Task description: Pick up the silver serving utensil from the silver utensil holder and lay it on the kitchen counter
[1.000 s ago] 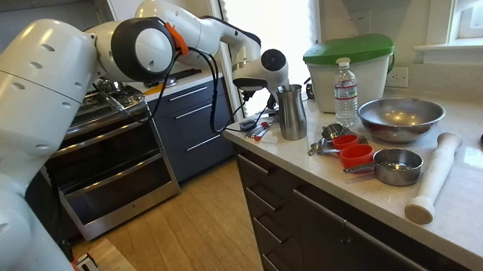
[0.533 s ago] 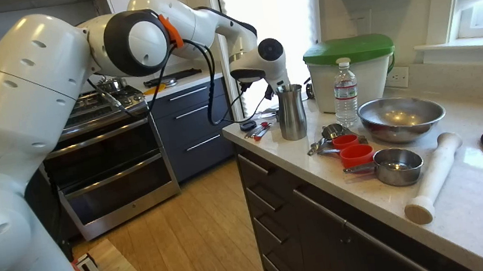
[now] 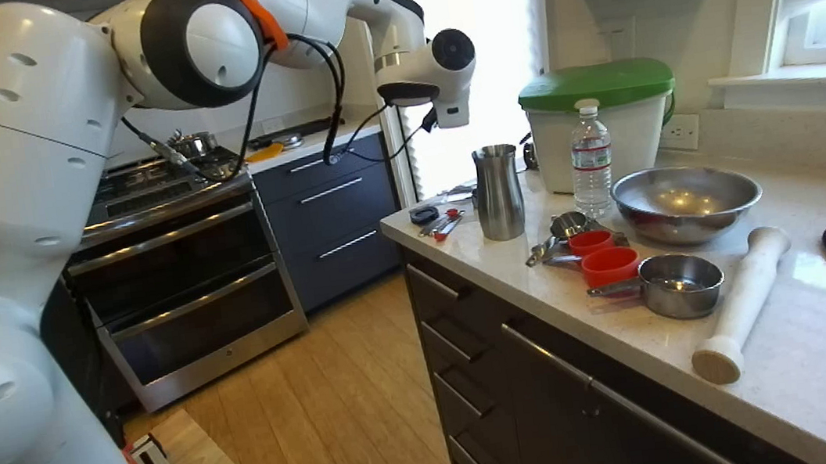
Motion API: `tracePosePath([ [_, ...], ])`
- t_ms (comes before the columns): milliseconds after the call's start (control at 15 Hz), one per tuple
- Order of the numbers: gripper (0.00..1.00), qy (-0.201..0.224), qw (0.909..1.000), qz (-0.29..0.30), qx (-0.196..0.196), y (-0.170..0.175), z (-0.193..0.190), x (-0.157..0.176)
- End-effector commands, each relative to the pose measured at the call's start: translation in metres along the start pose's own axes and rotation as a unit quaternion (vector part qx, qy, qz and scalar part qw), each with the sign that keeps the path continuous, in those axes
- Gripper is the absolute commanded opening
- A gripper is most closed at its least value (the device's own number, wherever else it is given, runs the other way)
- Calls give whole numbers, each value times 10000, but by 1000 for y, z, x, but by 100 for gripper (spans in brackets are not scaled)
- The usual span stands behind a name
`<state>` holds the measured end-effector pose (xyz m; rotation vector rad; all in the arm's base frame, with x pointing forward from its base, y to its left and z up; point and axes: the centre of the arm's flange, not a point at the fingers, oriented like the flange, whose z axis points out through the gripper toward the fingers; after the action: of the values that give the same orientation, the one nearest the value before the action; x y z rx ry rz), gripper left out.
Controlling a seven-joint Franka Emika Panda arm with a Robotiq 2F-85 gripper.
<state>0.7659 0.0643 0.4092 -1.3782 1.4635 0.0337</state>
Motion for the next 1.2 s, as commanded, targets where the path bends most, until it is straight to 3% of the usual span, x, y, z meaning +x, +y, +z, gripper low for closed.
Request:
tracePosePath([
  [0, 100, -260, 9951, 910, -300, -1, -45, -29],
  [200, 100, -122, 9873, 1489, -536, 1, -83, -49],
  [467, 100, 499, 9737, 1966, -1040, 19, -141, -53],
  [667, 100, 740, 9609, 2057, -1700, 42, -188, -48],
  [800, 100, 535, 9547, 1947, -2185, 59, -225, -40],
  [867, 100, 528, 9608, 2005, -1839, 34, -179, -39],
  [1133, 100, 449, 9561, 2055, -2043, 48, -217, -39],
])
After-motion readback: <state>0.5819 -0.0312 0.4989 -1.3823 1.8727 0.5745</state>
